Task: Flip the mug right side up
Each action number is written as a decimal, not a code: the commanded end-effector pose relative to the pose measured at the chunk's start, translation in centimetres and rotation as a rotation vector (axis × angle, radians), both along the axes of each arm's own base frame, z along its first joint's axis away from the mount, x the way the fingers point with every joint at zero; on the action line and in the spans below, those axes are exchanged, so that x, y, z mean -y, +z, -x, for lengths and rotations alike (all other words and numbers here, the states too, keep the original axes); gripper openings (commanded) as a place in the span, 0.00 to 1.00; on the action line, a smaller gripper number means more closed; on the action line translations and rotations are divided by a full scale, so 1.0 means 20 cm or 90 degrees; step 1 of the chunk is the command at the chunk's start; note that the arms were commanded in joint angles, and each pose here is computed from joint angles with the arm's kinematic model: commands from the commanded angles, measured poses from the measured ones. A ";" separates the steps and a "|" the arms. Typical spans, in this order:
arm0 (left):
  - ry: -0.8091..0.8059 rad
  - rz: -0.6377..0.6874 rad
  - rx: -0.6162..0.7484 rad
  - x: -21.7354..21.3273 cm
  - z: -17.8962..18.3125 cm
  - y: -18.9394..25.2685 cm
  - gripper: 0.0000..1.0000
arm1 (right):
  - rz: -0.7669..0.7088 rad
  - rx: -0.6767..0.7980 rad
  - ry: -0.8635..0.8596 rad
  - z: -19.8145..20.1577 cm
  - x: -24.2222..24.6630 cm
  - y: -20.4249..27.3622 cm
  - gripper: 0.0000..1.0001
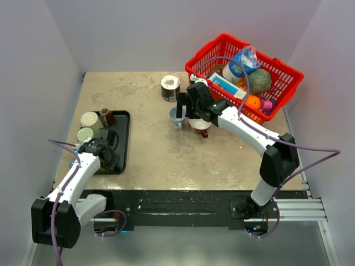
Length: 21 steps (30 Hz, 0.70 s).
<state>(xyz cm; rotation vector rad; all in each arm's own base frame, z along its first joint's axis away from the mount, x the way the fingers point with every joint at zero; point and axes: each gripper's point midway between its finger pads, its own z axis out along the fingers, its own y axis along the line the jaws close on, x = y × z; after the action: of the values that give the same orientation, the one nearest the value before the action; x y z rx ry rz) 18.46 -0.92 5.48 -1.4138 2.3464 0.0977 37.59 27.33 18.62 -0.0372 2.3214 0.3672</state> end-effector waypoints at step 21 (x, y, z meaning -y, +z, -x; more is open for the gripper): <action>-0.047 0.079 0.151 0.13 -0.14 0.37 0.00 | -0.076 0.055 0.008 0.02 0.00 0.34 0.96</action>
<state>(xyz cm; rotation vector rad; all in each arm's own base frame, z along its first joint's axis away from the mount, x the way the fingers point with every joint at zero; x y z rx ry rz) 17.93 -2.71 8.11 -1.3840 2.3534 -0.0808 37.20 26.79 21.65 -0.0237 2.2782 0.4126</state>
